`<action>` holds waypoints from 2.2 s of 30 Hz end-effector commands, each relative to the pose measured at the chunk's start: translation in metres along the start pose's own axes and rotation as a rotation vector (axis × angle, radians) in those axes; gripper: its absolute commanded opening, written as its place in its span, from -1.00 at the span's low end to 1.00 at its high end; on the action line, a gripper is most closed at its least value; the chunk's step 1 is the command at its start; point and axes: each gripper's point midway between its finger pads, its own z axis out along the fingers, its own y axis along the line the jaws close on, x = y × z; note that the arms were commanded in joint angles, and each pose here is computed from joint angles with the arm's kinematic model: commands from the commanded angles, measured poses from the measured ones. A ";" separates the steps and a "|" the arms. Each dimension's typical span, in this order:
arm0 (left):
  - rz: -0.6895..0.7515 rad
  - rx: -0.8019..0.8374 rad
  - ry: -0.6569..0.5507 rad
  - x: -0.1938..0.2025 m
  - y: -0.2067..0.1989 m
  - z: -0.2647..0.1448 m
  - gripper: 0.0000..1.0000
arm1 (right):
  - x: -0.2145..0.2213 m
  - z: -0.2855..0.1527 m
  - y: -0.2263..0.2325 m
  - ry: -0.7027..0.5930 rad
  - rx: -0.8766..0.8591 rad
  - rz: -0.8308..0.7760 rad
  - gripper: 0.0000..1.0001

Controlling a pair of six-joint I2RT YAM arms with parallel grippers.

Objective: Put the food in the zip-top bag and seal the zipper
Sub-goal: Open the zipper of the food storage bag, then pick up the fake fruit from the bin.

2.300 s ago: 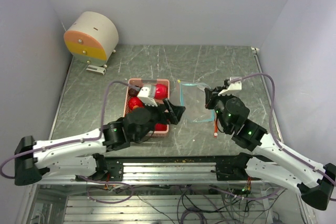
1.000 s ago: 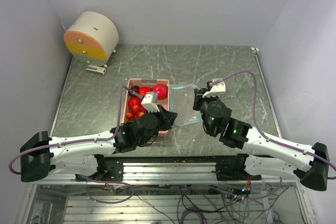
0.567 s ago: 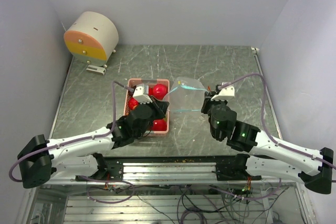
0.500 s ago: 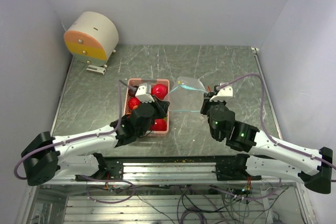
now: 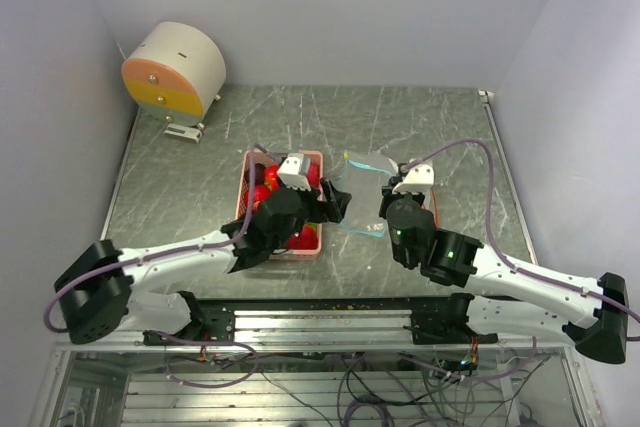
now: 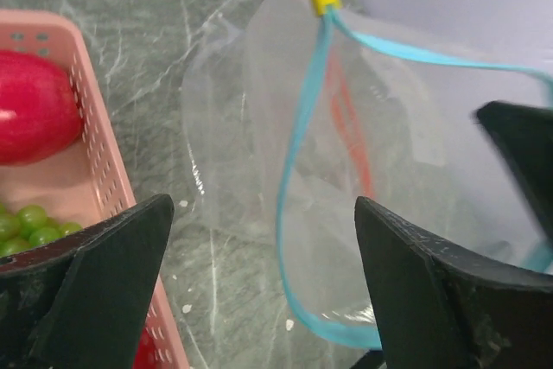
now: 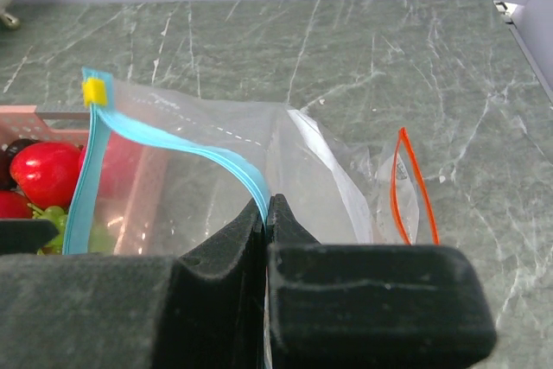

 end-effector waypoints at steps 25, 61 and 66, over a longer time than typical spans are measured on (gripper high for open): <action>-0.415 -0.675 -0.078 0.006 0.137 -0.111 0.99 | -0.005 0.000 0.006 -0.004 -0.006 0.048 -1.00; -0.485 -0.819 -0.303 0.047 0.177 -0.076 0.67 | 0.001 -0.005 0.001 0.016 -0.031 0.053 -1.00; -0.460 -0.819 -0.304 0.051 0.182 -0.076 -0.06 | 0.004 -0.007 -0.001 0.024 -0.036 0.059 -1.00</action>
